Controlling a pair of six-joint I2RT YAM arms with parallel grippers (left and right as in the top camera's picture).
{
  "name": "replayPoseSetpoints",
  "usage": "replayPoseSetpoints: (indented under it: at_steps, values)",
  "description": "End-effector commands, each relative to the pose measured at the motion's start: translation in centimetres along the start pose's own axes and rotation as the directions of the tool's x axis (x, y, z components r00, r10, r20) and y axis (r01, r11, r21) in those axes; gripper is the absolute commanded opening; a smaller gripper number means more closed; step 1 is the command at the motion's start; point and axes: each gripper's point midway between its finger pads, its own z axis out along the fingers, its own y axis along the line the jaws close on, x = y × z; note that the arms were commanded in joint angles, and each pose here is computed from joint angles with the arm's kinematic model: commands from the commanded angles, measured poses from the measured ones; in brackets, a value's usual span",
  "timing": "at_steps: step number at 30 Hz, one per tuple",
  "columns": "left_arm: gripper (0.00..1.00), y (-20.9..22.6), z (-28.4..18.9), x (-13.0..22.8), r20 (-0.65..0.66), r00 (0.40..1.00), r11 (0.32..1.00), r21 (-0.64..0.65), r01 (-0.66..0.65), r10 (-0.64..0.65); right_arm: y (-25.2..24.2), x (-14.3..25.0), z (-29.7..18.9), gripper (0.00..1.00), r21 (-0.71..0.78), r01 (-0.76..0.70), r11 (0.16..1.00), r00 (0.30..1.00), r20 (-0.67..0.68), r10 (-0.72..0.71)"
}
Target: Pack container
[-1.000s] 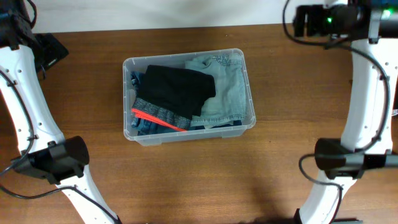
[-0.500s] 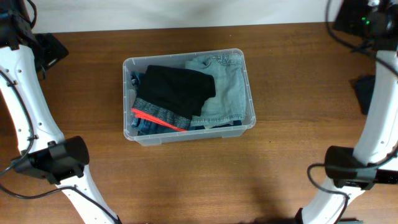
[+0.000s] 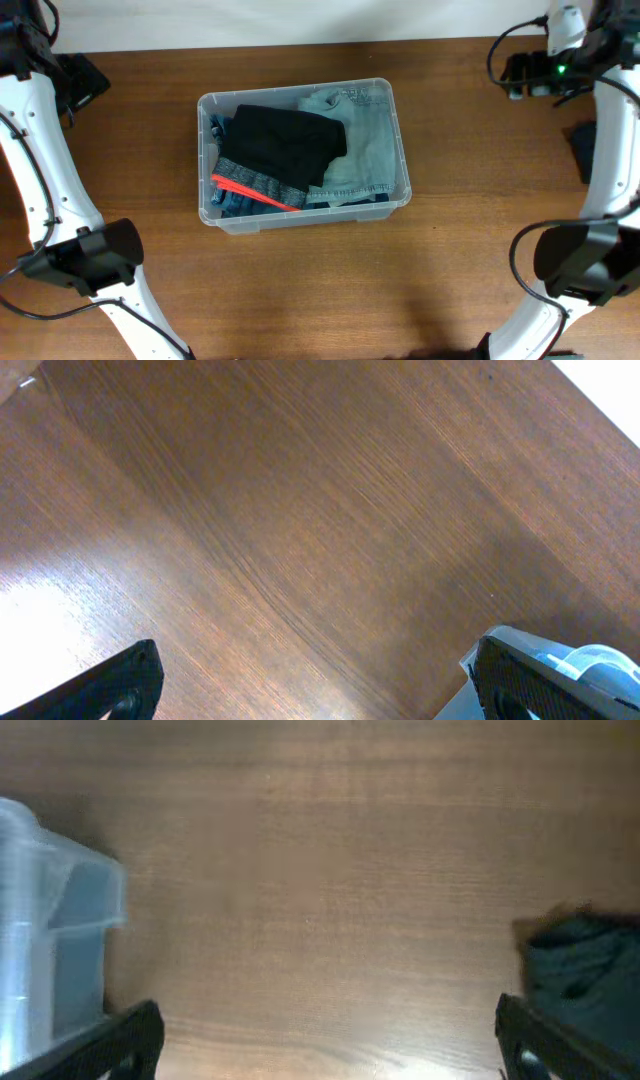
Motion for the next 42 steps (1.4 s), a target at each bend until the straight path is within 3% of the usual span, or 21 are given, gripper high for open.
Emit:
replayPoseSetpoints:
  at_steps: [1, 3, 8, 13, 20, 26, 42]
  values:
    - [0.99, 0.1, -0.6, 0.0, 0.01, 1.0, 1.0, 0.001, 0.006, -0.006, -5.3, 2.1, 1.1, 0.99, 0.144, -0.375, 0.916, 0.925, -0.001, 0.379]
    - [1.0, 0.2, -0.6, 0.0, 0.009, 1.0, 1.0, 0.001, 0.006, -0.006, -8.0, 3.5, 1.1, 0.98, 0.146, -0.548, 0.823, 0.834, 0.015, 0.552]
    - [0.99, 0.2, -0.6, 0.0, 0.01, 1.0, 1.0, 0.001, 0.006, -0.006, -12.2, 6.1, 0.1, 0.99, 0.02, -0.734, 0.679, 0.679, -0.009, 0.734]
    - [1.0, 0.2, -0.6, 0.0, 0.01, 1.0, 1.0, 0.001, 0.006, -0.006, -16.5, 9.7, -1.0, 0.99, -0.046, -0.841, 0.539, 0.54, -0.026, 0.841]
    - [0.99, 0.1, -0.6, 0.0, 0.01, 1.0, 1.0, 0.001, 0.006, -0.006, -20.6, 13.6, -0.3, 0.99, -0.147, -0.901, 0.407, 0.415, -0.023, 0.91]
    - [0.99, 0.1, -0.6, 0.0, 0.01, 1.0, 1.0, 0.001, 0.006, -0.006, -22.6, 16.0, 1.7, 0.99, -0.269, -0.896, 0.354, 0.367, 0.003, 0.93]
    - [0.99, 0.2, -0.6, 0.0, 0.01, 1.0, 1.0, 0.001, 0.006, -0.006, -24.1, 18.0, 7.1, 0.98, -0.263, -0.89, 0.373, 0.377, 0.037, 0.926]
